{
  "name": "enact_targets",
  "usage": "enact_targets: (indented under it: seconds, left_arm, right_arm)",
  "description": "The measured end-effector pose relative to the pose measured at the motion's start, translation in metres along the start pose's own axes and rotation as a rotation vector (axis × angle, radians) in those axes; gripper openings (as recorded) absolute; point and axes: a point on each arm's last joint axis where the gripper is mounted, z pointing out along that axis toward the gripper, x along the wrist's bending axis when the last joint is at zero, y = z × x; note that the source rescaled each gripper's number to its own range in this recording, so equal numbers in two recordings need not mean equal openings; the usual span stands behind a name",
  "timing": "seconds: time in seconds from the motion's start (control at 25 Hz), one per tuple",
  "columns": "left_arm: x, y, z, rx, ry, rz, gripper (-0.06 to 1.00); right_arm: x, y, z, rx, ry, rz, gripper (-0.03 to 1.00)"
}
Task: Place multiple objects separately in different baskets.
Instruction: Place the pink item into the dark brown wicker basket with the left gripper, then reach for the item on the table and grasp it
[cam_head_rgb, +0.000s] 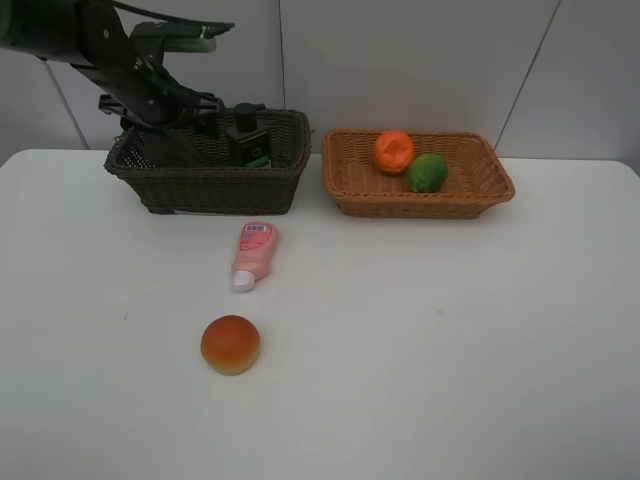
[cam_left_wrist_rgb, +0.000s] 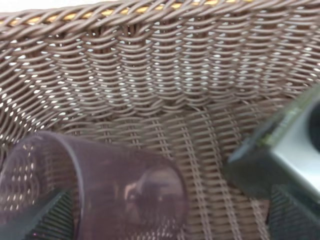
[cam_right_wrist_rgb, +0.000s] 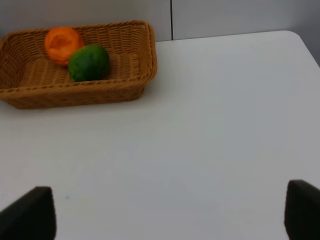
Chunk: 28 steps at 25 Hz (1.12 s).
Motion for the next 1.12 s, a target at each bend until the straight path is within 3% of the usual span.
enact_targets:
  seconds: [0.24, 0.44, 0.68, 0.88, 1.12]
  left_arm:
    - [-0.020, 0.002, -0.033, 0.028, -0.024, 0.021, 1.00]
    - [-0.036, -0.017, -0.052, 0.073, -0.046, -0.034, 1.00]
    - [-0.064, -0.047, -0.056, 0.228, -0.055, -0.039, 1.00]
    - [-0.088, -0.059, -0.060, 0.296, -0.060, -0.054, 1.00]
    - [-0.104, -0.087, -0.039, 0.413, 0.006, -0.019, 1.00]
  right_arm:
    - [0.000, 0.000, 0.000, 0.000, 0.000, 0.000, 0.98]
    - [0.000, 0.000, 0.000, 0.000, 0.000, 0.000, 0.98]
    - [0.000, 0.000, 0.000, 0.000, 0.000, 0.000, 0.98]
    - [0.000, 0.000, 0.000, 0.000, 0.000, 0.000, 0.98]
    - [0.000, 0.000, 0.000, 0.000, 0.000, 0.000, 0.98]
